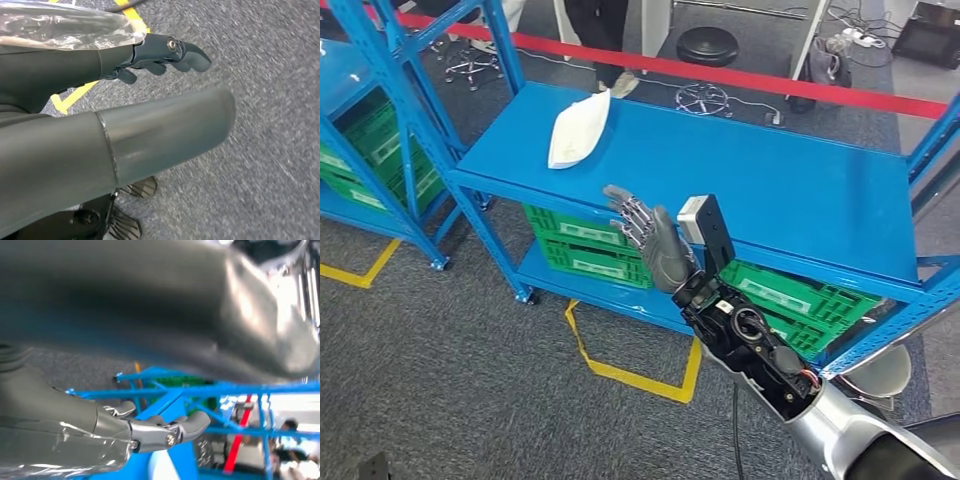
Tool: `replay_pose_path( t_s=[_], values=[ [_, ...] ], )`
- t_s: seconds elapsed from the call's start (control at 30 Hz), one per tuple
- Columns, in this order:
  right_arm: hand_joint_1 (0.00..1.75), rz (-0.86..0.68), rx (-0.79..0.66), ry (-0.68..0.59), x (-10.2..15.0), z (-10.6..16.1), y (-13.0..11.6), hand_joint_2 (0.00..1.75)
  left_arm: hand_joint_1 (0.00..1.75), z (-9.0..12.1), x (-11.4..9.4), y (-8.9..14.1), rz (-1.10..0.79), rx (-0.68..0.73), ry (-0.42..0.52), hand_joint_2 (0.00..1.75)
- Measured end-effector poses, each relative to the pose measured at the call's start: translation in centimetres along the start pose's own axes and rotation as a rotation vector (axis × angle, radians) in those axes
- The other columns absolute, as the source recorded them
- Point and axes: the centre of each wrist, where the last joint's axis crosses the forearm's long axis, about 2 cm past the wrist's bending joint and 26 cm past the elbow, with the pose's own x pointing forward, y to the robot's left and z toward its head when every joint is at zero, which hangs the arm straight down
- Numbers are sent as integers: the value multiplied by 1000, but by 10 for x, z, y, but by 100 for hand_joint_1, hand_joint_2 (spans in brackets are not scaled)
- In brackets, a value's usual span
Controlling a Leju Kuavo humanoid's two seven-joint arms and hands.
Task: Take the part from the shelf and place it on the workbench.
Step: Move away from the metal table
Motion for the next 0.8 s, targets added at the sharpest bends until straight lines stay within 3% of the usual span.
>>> replay_pose_path(
  t_s=[0.8],
  values=[
    [0,-2,-11,25,-9,5,2,0,0,-2,3,2,-19,-7,-9,0]
  ],
)
